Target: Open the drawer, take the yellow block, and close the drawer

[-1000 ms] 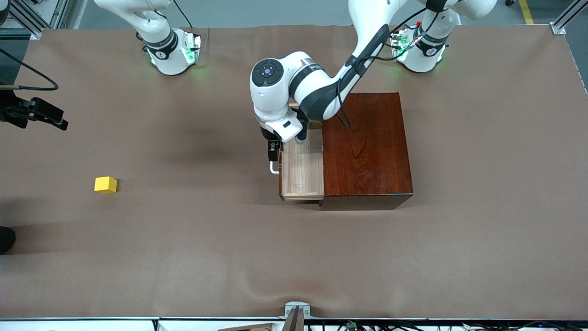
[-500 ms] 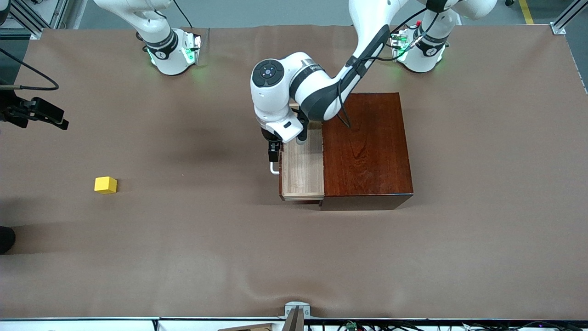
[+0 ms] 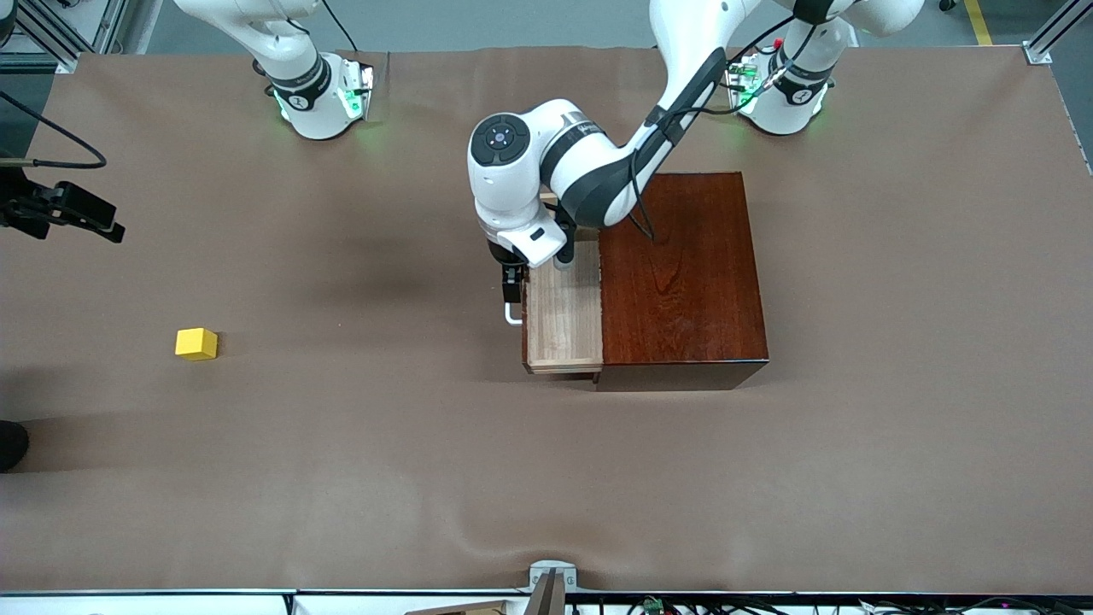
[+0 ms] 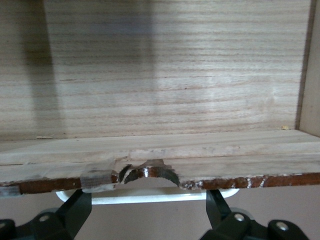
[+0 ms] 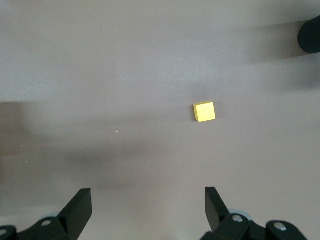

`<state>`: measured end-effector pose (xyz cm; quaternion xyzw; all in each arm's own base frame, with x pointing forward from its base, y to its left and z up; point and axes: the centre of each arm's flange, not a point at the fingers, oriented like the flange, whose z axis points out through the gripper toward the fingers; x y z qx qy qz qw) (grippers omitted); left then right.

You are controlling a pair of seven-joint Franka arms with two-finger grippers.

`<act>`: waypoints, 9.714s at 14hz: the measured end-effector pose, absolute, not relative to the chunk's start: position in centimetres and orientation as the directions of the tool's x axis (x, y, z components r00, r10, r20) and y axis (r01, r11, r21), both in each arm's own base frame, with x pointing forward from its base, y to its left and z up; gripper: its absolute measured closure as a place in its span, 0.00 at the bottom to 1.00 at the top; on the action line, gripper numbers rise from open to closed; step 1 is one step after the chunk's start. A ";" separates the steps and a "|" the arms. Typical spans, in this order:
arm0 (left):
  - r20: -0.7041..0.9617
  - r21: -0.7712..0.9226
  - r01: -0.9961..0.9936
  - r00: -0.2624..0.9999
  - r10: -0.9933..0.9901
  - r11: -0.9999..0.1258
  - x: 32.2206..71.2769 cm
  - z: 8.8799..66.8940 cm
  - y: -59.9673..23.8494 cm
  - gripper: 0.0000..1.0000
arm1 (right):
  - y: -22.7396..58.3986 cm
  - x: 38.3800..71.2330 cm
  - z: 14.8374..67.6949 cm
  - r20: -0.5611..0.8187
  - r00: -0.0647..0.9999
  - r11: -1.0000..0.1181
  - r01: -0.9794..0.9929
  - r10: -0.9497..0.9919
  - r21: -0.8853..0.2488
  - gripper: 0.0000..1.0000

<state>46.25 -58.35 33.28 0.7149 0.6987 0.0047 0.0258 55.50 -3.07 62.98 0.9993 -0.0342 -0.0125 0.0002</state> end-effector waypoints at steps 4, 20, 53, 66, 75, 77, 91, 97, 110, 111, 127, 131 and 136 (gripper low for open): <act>0.039 0.004 1.000 0.011 0.999 -0.011 46.6 32.5 -57.1 0.00 | -3.1 55.5 63.1 -0.022 0.997 -0.998 -0.069 -0.069 0.001 0.00; 0.326 -0.006 0.998 0.063 0.943 -0.065 46.1 31.4 -54.1 0.00 | -2.9 55.6 63.1 -0.014 0.998 -0.998 -0.065 -0.065 0.001 0.00; 0.207 0.051 0.998 0.036 0.978 -0.048 61.9 46.8 -34.6 0.00 | -2.8 55.6 63.1 -0.015 0.998 -0.998 -0.064 -0.064 -0.005 0.00; 0.049 -0.036 0.968 0.250 0.967 -0.249 67.2 50.7 -10.8 0.00 | -2.7 55.6 63.1 -0.015 0.998 -0.998 -0.063 -0.063 -0.005 0.00; 0.002 -0.055 0.843 0.537 0.844 -0.536 62.8 53.0 -7.8 0.00 | -2.7 55.6 63.1 -0.015 0.998 -0.998 -0.063 -0.063 -0.005 0.00; -0.005 -0.054 0.785 0.618 0.787 -0.617 61.5 53.7 -7.6 0.00 | -2.7 55.6 63.1 -0.015 0.998 -0.998 -0.063 -0.063 -0.005 0.00; -0.049 -0.043 0.272 0.960 0.274 -0.961 59.2 56.2 -3.6 0.00 | -2.7 55.6 63.1 -0.015 0.998 -0.998 -0.062 -0.062 -0.005 0.00; -0.026 -0.027 0.159 0.987 0.160 -0.987 56.8 59.6 -6.4 0.00 | -2.7 55.6 63.1 -0.015 0.998 -0.998 -0.062 -0.062 -0.005 0.00; -0.011 -0.019 0.012 1.000 0.013 -1.000 56.4 61.0 -5.5 0.00 | -2.6 55.6 63.1 -0.015 0.998 -0.998 -0.062 -0.061 -0.005 0.00; -0.003 -0.018 0.012 1.000 0.012 -1.000 56.4 61.4 -5.4 0.00 | -2.6 55.6 63.1 -0.015 0.998 -0.998 -0.061 -0.061 -0.005 0.00; -0.056 -0.024 0.012 0.998 0.013 -1.000 54.6 64.9 -5.1 0.00 | -2.6 55.6 63.1 -0.016 0.998 -0.998 -0.061 -0.061 -0.005 0.00; -0.061 -0.025 0.012 0.998 0.013 -1.000 54.7 64.6 -5.1 0.00 | -2.6 55.6 63.1 -0.016 0.998 -0.998 -0.061 -0.061 -0.005 0.00; -0.070 -0.025 0.016 0.997 0.017 -1.000 55.0 64.1 -4.9 0.00 | -2.6 55.6 63.1 -0.016 0.998 -0.998 -0.061 -0.061 -0.005 0.00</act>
